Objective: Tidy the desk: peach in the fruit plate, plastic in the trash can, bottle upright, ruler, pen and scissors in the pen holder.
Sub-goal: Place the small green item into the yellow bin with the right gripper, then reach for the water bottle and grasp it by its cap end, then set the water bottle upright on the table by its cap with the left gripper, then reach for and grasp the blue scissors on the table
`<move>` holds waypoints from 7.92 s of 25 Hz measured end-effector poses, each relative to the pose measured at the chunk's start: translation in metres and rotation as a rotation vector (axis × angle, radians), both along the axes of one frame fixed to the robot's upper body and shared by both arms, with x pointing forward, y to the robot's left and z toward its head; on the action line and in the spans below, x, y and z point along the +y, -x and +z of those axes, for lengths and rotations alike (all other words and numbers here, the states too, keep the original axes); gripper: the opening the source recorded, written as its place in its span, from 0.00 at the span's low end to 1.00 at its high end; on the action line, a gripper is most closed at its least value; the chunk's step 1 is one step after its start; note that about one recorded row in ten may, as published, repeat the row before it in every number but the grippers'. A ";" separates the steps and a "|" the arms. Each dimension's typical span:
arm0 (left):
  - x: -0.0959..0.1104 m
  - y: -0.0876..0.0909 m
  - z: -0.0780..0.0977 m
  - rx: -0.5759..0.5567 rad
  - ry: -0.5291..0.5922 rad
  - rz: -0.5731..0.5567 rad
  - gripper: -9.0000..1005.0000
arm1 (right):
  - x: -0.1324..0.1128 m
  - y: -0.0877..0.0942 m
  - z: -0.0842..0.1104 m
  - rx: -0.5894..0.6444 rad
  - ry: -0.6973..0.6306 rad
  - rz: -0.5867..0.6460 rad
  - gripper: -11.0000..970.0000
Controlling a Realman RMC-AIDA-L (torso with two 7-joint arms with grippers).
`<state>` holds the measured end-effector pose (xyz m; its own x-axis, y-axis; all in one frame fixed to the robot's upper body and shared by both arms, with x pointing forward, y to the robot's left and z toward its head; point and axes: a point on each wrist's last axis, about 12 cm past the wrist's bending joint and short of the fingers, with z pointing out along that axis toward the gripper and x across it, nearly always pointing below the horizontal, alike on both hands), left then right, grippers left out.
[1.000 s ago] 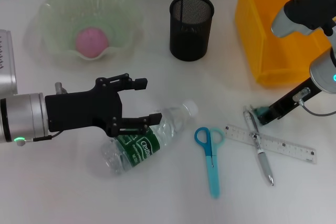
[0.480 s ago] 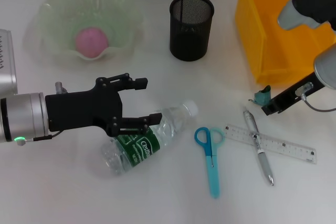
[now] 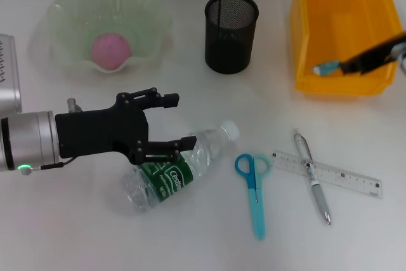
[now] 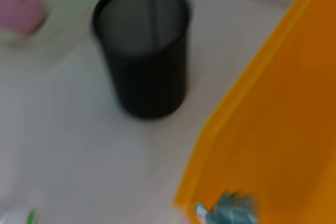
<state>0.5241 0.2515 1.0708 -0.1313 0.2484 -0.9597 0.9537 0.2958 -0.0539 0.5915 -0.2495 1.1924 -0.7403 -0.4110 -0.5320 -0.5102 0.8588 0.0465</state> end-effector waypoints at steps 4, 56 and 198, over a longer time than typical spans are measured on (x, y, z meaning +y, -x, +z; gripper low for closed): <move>0.000 0.000 0.000 -0.001 0.000 0.000 0.86 | -0.013 -0.013 0.017 -0.054 -0.011 -0.064 0.21; -0.053 -0.001 0.076 0.205 -0.160 0.178 0.85 | -0.090 0.131 -0.115 -0.370 -0.525 0.462 0.79; -0.002 -0.006 0.153 0.043 -0.289 0.538 0.76 | -0.094 0.126 -0.112 -0.426 -0.577 0.393 0.79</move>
<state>0.5299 0.2494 1.2236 -0.3478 0.3860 -0.8545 0.6654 0.7436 0.0651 0.4652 -0.3431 1.0808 -0.2856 -0.1736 -0.9425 -0.8430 0.5133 0.1609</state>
